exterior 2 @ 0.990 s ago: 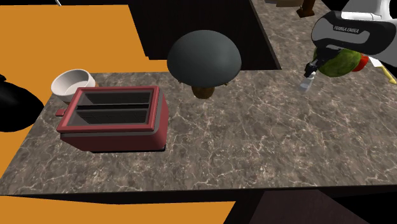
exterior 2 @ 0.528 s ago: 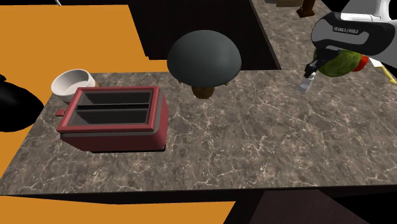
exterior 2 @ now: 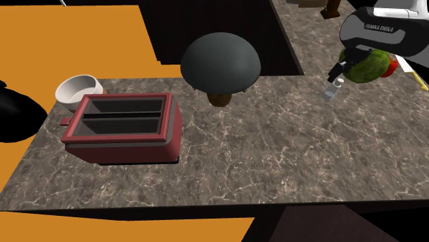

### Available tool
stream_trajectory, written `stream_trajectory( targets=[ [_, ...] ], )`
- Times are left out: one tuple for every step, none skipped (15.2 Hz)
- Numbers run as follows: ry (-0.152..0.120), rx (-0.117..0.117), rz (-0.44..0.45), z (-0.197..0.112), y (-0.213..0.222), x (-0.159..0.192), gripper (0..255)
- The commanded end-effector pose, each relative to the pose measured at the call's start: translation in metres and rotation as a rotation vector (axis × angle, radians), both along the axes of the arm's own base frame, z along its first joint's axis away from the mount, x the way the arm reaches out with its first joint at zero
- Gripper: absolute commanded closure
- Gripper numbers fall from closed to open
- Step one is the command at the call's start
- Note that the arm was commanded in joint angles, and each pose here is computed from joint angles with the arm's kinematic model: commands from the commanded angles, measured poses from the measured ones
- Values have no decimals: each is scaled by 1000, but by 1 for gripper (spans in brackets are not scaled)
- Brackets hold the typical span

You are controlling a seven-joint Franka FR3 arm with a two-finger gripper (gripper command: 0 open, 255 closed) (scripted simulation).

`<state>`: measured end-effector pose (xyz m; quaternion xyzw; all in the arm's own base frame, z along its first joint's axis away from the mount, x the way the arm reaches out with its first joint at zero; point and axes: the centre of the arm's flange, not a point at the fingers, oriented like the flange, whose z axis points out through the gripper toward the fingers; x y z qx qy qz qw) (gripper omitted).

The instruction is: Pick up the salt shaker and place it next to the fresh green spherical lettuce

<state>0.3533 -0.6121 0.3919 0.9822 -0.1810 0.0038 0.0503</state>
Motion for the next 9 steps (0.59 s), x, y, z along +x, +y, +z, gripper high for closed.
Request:
stream_trajectory(
  targets=[
    [0, 0, 0, 23, 3, 1, 0],
    [0, 0, 0, 34, 4, 1, 0],
    [0, 0, 0, 34, 4, 1, 0],
    [0, 0, 0, 34, 4, 1, 0],
    [0, 0, 0, 34, 4, 1, 0],
    [0, 0, 0, 34, 4, 1, 0],
    [0, 0, 0, 34, 4, 1, 0],
    [0, 0, 0, 34, 4, 1, 0],
    [0, 0, 0, 34, 4, 1, 0]
  ],
)
